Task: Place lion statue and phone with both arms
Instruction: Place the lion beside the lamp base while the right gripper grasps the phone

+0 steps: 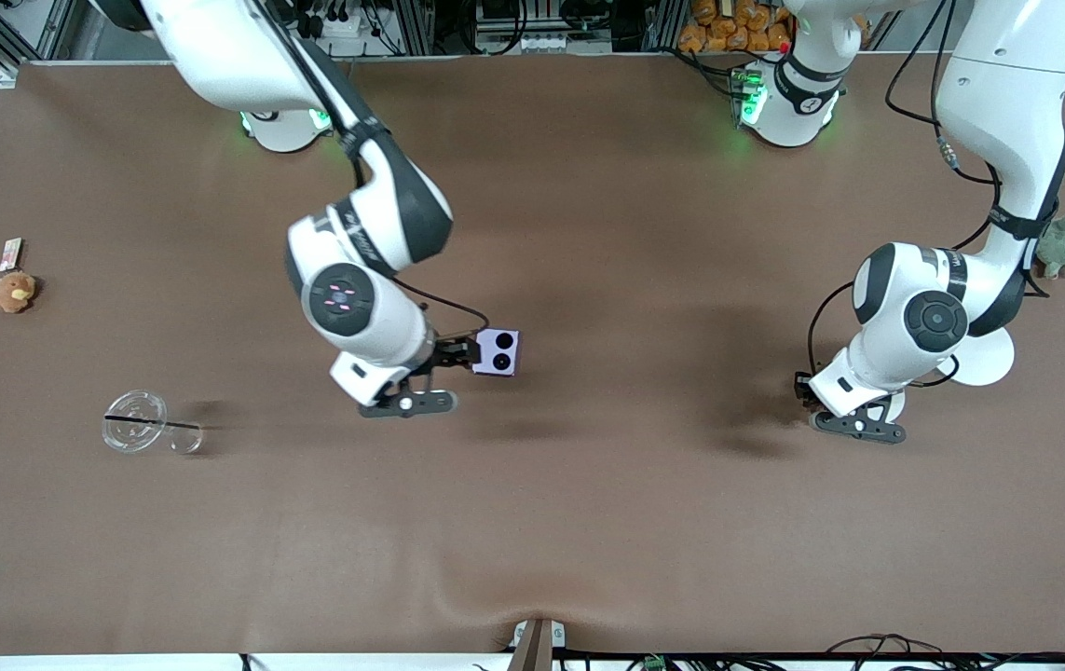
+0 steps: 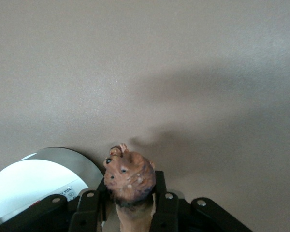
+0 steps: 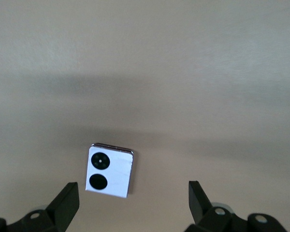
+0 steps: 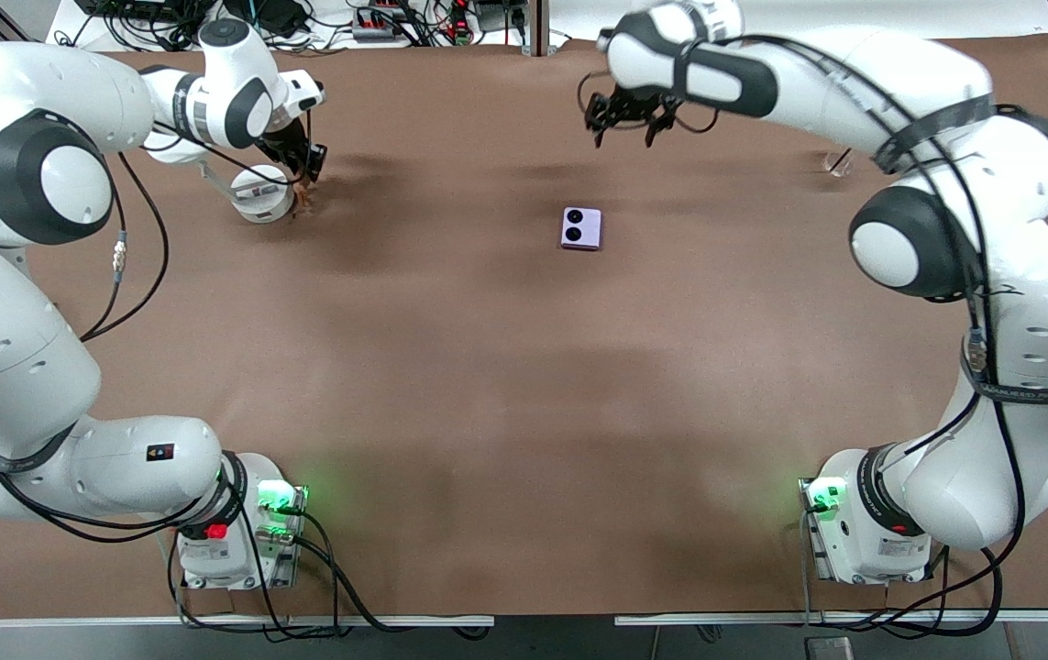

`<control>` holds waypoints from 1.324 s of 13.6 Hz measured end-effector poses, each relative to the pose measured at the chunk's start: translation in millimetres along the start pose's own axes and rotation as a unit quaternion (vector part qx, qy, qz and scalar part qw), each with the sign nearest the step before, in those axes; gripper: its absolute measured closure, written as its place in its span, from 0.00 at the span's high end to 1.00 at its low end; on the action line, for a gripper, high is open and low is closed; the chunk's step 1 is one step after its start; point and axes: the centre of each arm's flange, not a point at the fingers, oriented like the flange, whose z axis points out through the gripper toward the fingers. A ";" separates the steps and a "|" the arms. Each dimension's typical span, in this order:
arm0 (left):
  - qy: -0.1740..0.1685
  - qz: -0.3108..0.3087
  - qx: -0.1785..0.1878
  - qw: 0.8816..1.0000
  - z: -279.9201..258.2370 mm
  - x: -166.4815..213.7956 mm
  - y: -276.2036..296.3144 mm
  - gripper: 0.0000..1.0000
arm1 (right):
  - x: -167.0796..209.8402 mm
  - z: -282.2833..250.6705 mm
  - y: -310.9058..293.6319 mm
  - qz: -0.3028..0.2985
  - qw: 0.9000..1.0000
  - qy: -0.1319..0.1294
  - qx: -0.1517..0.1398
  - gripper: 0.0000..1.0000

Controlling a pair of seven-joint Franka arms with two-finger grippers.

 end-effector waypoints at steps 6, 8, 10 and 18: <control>0.012 0.004 -0.006 1.000 14.2 -13.7 5.2 0.37 | -9.1 90.3 -21.8 0.025 0.999 -0.030 -0.024 1.00; 0.014 0.004 -0.006 1.000 14.2 -14.4 5.2 0.37 | -11.4 98.7 -25.8 0.034 0.999 -0.028 -0.025 1.00; 0.015 0.004 -0.006 1.000 14.4 -14.6 5.3 0.37 | -13.2 103.4 -30.1 0.049 0.998 -0.023 -0.024 1.00; 0.026 0.014 -0.015 0.999 9.4 -11.0 23.7 1.00 | -32.0 128.3 -50.3 0.070 0.997 -0.013 -0.022 1.00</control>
